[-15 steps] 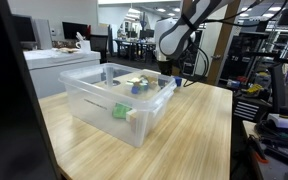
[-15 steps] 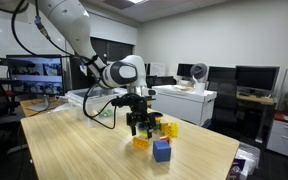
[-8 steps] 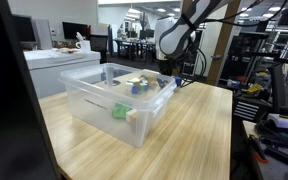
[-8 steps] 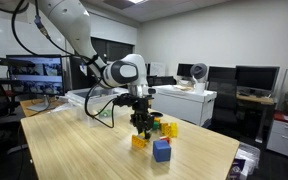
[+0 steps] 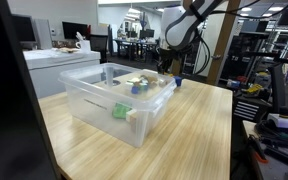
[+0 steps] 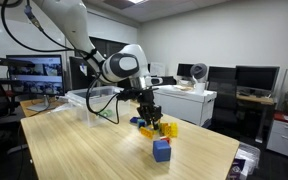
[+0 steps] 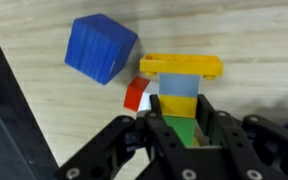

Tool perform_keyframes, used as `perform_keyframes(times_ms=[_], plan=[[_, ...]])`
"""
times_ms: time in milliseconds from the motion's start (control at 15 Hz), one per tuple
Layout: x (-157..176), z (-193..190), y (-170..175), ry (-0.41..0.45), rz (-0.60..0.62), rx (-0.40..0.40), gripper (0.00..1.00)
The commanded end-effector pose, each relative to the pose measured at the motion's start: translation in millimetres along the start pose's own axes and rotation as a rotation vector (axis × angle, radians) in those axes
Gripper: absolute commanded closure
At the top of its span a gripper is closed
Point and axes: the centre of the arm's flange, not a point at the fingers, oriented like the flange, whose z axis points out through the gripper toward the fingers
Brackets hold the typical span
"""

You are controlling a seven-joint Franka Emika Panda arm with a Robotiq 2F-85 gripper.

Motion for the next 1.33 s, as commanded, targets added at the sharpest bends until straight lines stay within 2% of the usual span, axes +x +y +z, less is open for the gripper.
perform_keyframes(times_ms=[0, 200, 400, 533, 667, 1000, 1067, 1133, 1267], plan=[[-13.4, -94.5, 5.2, 0.182, -0.052, 0.074, 0.87], [-23.4, -156.2, -20.2, 0.313, -0.099, 0.157, 0.87], [-57.9, -191.6, -63.0, 0.350, -0.167, 0.292, 0.87], [-88.4, -206.3, -94.1, 0.357, -0.238, 0.390, 0.87], [-111.0, -213.7, -116.8, 0.359, -0.294, 0.456, 0.87], [-131.4, -222.3, -140.8, 0.386, -0.343, 0.527, 0.87], [-125.9, -222.6, -139.3, 0.399, -0.329, 0.525, 0.37], [-122.0, -223.3, -137.3, 0.404, -0.319, 0.523, 0.36], [-111.5, -223.0, -129.0, 0.415, -0.296, 0.516, 0.24]])
